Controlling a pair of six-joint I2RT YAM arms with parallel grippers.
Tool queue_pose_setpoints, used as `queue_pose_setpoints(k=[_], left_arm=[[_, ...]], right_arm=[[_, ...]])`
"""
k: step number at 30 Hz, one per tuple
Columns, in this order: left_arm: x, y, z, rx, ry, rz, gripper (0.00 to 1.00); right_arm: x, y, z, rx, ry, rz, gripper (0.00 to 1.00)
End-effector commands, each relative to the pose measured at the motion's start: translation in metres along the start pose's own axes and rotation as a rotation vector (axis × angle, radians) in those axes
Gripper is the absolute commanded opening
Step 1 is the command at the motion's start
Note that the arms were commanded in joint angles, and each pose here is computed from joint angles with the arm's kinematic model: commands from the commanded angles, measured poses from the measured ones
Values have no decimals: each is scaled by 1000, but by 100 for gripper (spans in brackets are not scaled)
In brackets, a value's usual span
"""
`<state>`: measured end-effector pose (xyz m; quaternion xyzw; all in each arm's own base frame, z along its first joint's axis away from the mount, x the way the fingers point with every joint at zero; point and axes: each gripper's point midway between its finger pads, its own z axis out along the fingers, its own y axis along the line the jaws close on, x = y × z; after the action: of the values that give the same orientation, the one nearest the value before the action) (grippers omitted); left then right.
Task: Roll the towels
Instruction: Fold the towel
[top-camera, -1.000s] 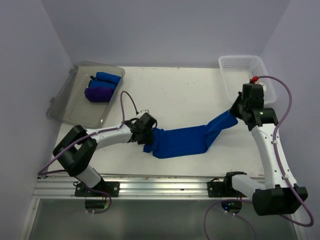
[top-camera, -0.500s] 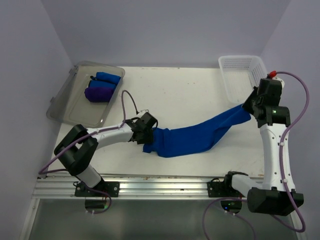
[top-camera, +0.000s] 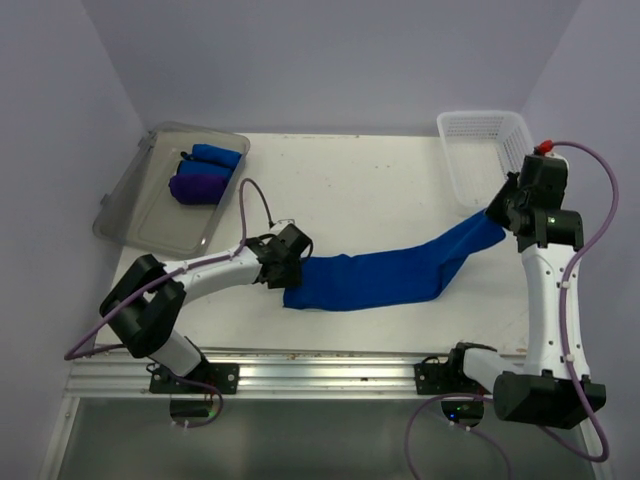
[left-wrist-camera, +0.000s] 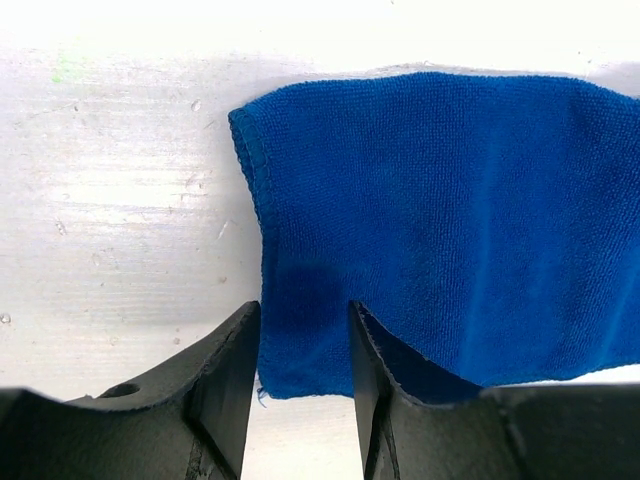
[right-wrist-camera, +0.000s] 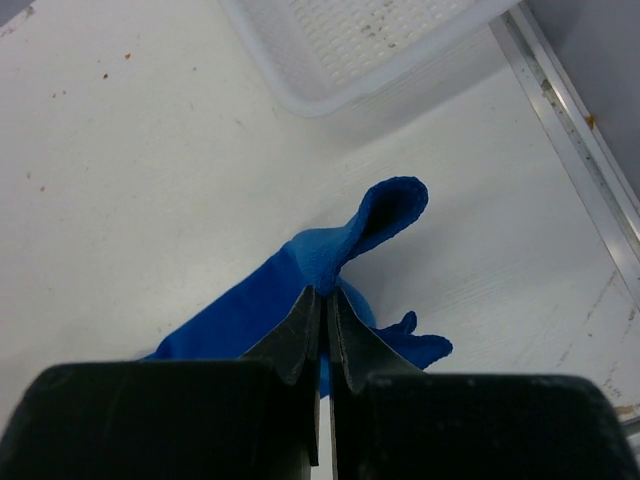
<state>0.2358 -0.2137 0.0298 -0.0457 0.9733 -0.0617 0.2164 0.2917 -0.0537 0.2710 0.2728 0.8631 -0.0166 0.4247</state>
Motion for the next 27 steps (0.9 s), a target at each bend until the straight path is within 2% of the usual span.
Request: queue_pose_setpoints(k=[1, 6, 16, 22, 27], left_arm=[[-12, 0, -9, -1, -42, 5, 44], [-10, 9, -9, -27, -40, 5, 45], [-9, 34, -3, -62, -22, -17, 43], [-34, 1, -37, 109, -137, -32, 43], [-31, -50, -41, 297, -128, 9, 43]], right_arm=[[-16, 25, -21, -152, -41, -44, 0], [0, 64, -37, -348, 9, -110, 0], [59, 134, -51, -519, 111, -217, 0], [92, 163, -50, -568, 165, -252, 0], [109, 174, -49, -581, 192, -261, 0]])
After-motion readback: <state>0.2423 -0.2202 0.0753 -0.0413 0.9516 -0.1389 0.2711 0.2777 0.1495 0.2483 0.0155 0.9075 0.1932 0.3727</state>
